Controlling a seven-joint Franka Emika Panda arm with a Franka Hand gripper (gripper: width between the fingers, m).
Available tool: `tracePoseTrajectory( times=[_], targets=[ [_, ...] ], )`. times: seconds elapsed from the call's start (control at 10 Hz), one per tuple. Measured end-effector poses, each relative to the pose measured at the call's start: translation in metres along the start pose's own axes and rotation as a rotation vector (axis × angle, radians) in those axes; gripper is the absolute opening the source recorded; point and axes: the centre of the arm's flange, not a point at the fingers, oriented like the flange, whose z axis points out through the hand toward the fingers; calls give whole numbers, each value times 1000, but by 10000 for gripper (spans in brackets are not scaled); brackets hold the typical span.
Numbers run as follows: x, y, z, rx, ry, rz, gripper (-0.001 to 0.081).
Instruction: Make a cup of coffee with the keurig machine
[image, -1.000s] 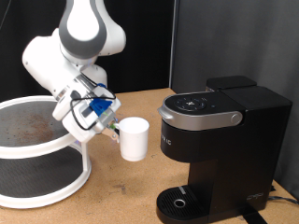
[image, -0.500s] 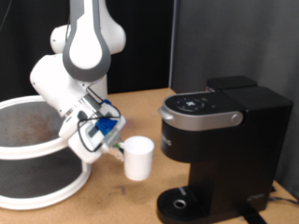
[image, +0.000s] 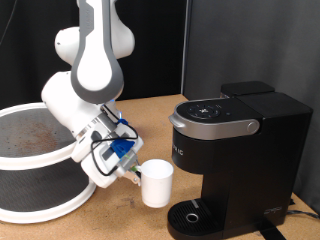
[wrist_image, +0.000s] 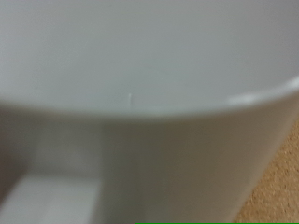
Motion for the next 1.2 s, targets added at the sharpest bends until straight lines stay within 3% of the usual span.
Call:
tracePoseTrajectory(
  times=[0.5,0.9,1.2],
  targets=[
    [2,-26,37,45,-3,-35,63],
    [-2,-45,62,38,-3,-38,63],
    [-5,-45,77,25,-6,-38,63]
  ],
)
